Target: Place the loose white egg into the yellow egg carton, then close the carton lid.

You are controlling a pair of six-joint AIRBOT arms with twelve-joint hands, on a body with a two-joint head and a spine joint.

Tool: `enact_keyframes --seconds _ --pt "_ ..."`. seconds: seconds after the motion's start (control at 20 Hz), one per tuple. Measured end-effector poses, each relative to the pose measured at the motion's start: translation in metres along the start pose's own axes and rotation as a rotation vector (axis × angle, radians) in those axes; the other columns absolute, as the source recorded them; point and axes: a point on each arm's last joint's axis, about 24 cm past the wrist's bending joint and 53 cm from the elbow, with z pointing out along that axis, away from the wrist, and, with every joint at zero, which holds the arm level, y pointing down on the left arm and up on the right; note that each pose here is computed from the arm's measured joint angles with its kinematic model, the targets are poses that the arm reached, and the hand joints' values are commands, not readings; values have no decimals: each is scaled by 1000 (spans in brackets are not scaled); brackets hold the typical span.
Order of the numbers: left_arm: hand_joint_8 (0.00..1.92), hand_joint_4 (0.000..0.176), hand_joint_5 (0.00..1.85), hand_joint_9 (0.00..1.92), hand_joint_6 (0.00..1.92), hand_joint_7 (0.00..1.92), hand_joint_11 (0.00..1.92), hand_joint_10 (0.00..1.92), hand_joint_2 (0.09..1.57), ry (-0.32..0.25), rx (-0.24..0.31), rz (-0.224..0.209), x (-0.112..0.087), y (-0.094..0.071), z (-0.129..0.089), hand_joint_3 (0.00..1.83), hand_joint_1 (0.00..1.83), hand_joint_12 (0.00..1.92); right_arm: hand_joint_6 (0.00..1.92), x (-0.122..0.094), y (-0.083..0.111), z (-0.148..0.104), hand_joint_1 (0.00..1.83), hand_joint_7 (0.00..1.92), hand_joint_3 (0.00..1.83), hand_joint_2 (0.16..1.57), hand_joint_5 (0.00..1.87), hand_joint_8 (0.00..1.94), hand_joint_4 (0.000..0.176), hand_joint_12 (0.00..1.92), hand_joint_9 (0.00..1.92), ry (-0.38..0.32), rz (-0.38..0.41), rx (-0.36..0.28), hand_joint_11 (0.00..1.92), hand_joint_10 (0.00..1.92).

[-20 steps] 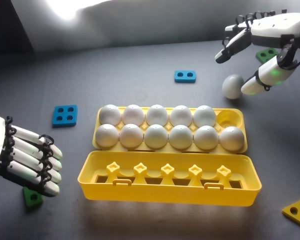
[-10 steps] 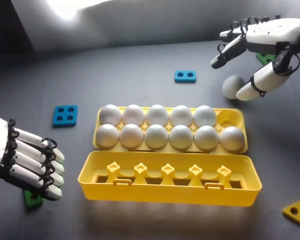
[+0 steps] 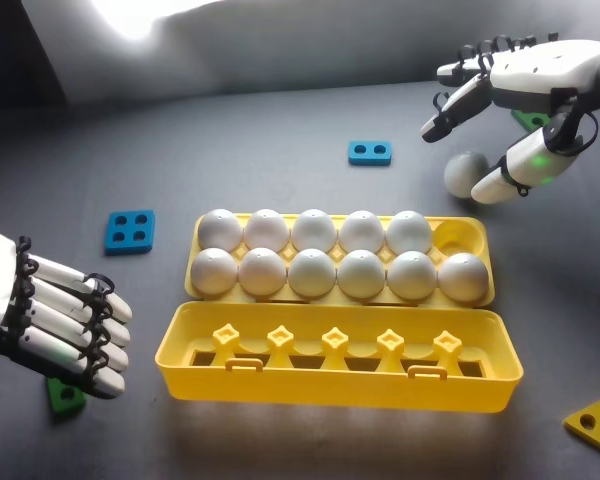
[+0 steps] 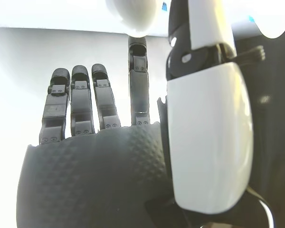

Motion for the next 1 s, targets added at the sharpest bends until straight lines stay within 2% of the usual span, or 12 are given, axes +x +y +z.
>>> enact_keyframes --seconds 0.15,0.25,0.45,0.65,1.0 --pt "1 0 263 171 1 242 0 1 1128 0 1 0 0 0 0 0 0 265 10 3 -2 3 959 0 0 934 600 0 176 0 0 3 -2 3 0 0" --pt "6 0 289 196 5 270 0 6 1124 1 1 0 0 0 0 0 0 344 11 6 -7 3 957 0 0 933 606 0 176 0 0 8 -5 10 0 0" --pt "2 0 273 176 0 252 0 1 1136 0 2 0 0 0 1 5 0 281 3 3 -12 3 956 0 1 940 589 0 176 0 0 2 -8 17 0 0" --pt "5 0 299 212 4 283 0 7 1124 1 1 1 0 0 1 0 0 379 3 4 -10 5 932 0 0 937 594 0 176 0 0 1 -8 12 0 0" --pt "1 0 277 172 0 245 0 3 1111 0 1 0 0 0 1 0 0 270 8 4 -12 6 921 0 1 942 601 0 176 0 0 1 -10 12 0 0"
